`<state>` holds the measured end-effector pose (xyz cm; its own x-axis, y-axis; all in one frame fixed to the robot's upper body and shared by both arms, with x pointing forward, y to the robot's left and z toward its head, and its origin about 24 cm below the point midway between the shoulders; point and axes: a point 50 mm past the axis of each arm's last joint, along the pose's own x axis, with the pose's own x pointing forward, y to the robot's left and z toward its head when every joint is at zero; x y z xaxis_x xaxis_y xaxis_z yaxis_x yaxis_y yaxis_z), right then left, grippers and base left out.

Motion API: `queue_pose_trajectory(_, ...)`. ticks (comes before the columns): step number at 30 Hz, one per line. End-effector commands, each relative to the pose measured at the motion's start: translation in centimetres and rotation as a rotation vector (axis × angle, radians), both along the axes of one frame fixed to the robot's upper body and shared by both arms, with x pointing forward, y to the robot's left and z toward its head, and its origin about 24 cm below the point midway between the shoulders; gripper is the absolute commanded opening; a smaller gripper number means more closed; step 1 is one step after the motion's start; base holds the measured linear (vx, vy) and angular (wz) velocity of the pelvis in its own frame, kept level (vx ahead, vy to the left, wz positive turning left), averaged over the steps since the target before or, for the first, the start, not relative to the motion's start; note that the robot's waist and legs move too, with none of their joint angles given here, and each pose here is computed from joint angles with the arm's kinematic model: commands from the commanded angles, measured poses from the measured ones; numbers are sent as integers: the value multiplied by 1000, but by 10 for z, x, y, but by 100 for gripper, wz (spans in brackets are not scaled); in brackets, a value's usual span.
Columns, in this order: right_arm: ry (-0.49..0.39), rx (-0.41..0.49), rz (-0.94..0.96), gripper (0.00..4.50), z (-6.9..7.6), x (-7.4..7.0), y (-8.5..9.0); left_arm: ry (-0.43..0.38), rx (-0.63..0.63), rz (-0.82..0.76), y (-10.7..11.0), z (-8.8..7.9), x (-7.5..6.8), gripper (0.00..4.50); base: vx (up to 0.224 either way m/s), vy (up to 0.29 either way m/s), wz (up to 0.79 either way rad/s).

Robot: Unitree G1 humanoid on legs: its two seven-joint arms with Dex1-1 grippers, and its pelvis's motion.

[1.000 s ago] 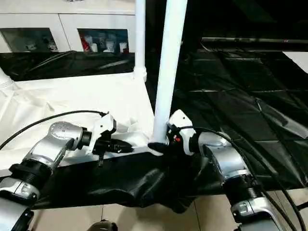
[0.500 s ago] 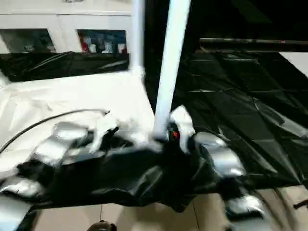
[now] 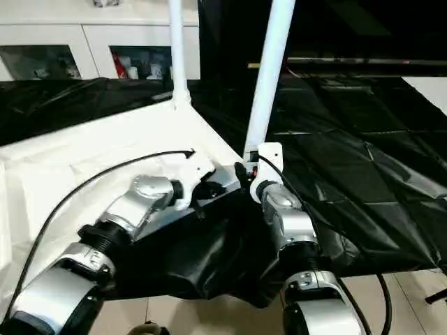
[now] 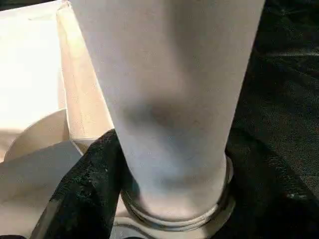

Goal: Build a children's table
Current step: Rotate leg to tighten

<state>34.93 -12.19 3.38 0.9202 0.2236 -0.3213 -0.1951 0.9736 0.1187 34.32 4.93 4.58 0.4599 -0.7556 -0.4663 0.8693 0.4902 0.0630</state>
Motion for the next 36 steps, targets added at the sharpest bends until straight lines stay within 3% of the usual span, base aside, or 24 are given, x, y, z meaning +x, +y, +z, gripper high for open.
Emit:
queue_pose_trajectory(1,101,31,86,272,-19,-10,24,-14,-71,-112,-29,8,-8,0,0,0,0)
queue_pose_trajectory(3,75,52,106,339,-14,-7,22,-17,-58,-107,-20,9,-5,0,0,0,0)
queue_pose_trajectory(7,28,32,175,359,-6,-5,14,-20,-43,-125,-5,10,-2,0,0,0,0)
queue_pose_trajectory(10,-7,18,335,359,3,-8,6,-15,-34,-177,9,11,-3,0,0,0,0)
queue_pose_trajectory(12,-31,-24,535,359,11,-18,-4,1,-34,-252,22,13,-6,0,0,0,0)
queue_pose_trajectory(18,-43,-69,847,359,26,-40,-23,62,-30,-434,51,13,-20,0,0,0,0)
queue_pose_trajectory(25,-29,-91,994,359,34,-44,-30,174,-8,-535,75,13,-33,0,0,0,0)
queue_pose_trajectory(28,-14,-67,1040,359,37,-47,-28,176,-13,-534,79,13,-35,0,0,0,0)
queue_pose_trajectory(36,26,-106,1078,301,29,-48,-26,144,-16,-502,76,15,-31,0,0,0,0)
